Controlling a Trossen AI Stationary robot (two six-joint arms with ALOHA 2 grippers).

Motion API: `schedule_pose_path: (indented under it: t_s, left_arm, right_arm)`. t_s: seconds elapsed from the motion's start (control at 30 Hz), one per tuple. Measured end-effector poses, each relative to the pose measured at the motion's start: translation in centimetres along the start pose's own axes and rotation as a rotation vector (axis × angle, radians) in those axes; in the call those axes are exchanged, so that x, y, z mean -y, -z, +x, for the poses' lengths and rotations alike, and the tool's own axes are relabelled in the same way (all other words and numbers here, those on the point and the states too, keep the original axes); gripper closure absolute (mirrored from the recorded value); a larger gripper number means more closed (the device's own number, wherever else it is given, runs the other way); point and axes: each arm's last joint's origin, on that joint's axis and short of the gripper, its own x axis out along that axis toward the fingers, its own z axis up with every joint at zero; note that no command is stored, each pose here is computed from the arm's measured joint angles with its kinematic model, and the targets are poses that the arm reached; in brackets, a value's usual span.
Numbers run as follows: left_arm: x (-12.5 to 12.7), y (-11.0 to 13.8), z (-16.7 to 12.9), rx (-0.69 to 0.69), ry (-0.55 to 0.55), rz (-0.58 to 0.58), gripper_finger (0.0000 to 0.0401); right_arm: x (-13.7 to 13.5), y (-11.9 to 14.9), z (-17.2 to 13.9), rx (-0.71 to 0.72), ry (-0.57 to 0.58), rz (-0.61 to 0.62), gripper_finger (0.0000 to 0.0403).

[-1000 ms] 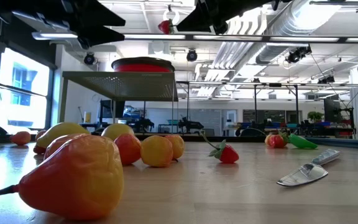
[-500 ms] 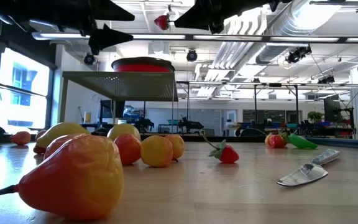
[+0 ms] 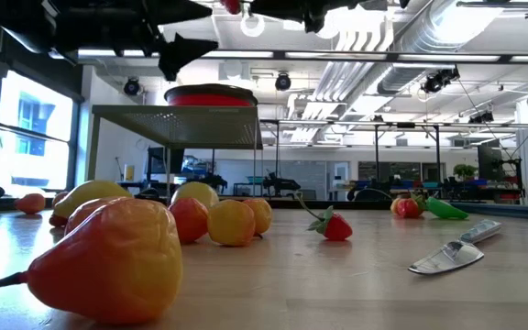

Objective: Pick & Place Fruit
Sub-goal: Put the strawberry into the red strainer on the shelf

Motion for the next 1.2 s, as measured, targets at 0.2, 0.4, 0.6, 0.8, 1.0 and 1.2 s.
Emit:
schedule_pose_path:
  t_s: [0.2, 0.4, 0.6, 0.8, 1.0, 1.2]
  left_arm:
    - [0.0, 0.2, 0.7, 0.035, 0.062, 0.064, 0.0108]
    - [-0.1, 0.2, 1.1, 0.075, 0.086, 0.078, 0.0108]
    - [-0.3, 0.6, 1.4, 0.077, 0.052, 0.075, 0.0108]
    - [-0.3, 0.5, 1.4, 0.083, 0.047, 0.073, 0.0108]
    - [-0.3, 0.5, 1.4, 0.085, 0.053, 0.077, 0.0108]
    - [-0.3, 0.5, 1.4, 0.085, 0.052, 0.076, 0.0108]
  right_arm:
    - [0.0, 0.0, 0.0, 0.003, 0.001, 0.029, 0.0399]
    - [-0.1, 0.2, 0.4, 0.005, 0.0, 0.032, 0.0399]
    - [-0.6, 0.8, 1.6, 0.046, 0.009, 0.032, 0.0399]
    - [-0.8, 1.3, 2.2, 0.044, 0.005, 0.038, 0.0399]
    - [-0.8, 1.7, 2.6, 0.039, 0.015, 0.039, 0.0399]
    - [-0.9, 2.5, 3.3, 0.02, 0.044, 0.036, 0.0399]
